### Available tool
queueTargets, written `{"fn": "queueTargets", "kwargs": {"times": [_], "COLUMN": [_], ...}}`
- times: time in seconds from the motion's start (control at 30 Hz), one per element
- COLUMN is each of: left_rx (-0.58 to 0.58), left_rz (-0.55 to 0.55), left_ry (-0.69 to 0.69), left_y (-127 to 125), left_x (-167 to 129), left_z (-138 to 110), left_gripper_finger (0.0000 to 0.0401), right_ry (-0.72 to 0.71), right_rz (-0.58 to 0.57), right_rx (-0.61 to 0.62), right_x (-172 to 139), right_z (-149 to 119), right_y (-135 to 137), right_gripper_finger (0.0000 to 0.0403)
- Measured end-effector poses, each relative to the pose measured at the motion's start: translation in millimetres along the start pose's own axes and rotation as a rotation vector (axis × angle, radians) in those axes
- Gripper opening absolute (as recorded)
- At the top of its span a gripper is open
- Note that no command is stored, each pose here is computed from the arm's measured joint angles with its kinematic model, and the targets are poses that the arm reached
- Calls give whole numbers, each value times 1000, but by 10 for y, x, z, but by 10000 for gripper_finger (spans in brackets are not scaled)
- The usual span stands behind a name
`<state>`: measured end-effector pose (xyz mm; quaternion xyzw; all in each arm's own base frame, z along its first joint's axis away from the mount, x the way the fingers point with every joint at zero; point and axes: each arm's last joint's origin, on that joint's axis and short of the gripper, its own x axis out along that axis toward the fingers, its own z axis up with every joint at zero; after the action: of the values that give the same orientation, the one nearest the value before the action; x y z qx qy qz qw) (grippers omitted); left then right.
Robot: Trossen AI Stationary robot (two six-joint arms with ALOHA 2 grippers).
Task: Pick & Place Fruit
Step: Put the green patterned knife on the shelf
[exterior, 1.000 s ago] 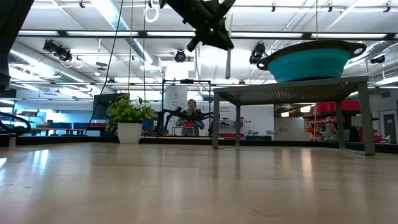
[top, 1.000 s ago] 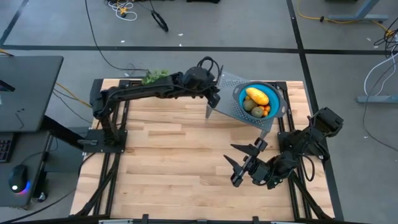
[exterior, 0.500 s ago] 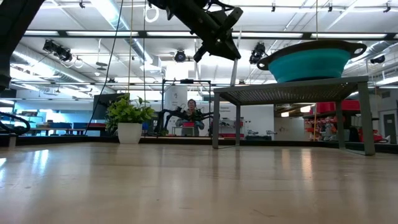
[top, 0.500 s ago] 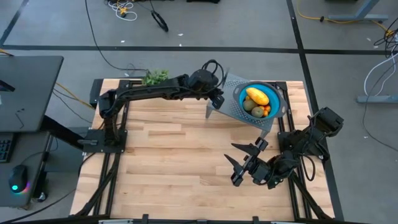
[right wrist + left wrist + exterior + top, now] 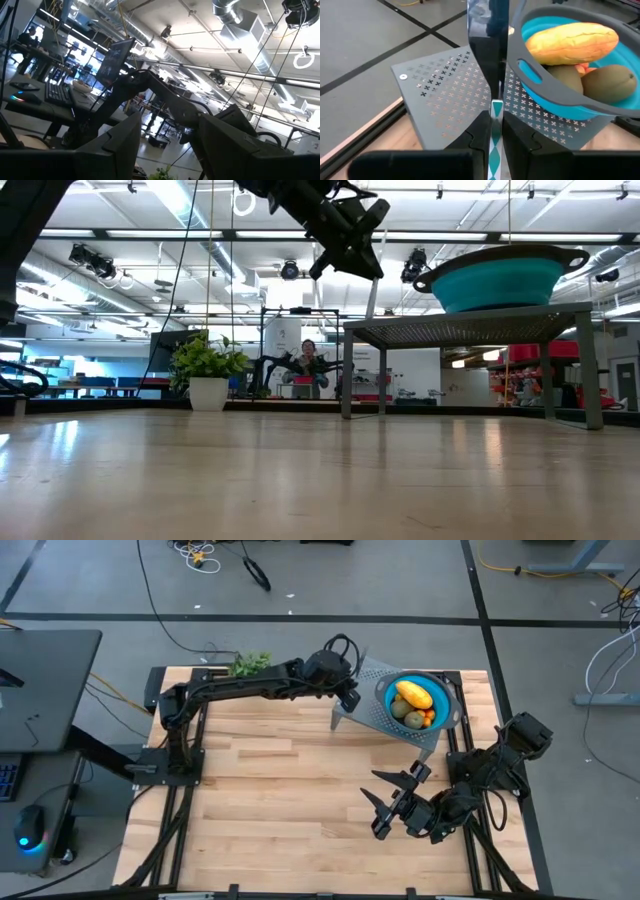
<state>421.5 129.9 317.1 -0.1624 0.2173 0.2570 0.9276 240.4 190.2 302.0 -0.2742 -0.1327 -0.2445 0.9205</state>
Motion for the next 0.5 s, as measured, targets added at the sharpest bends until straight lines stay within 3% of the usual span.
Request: {"fn": "queueTargets", "kwargs": {"times": [0.5], "left_rx": [3], "left_rz": [9], "left_ry": [-69], "left_y": [-2], "left_x": [81], "left_z": [-100], "left_gripper_finger": [43], "right_ry": [5], "right_rz": [-2], "right_rx": [0], "right_x": [0], "right_z": [-1], "right_y": [0], "right_gripper_finger": [213]}}
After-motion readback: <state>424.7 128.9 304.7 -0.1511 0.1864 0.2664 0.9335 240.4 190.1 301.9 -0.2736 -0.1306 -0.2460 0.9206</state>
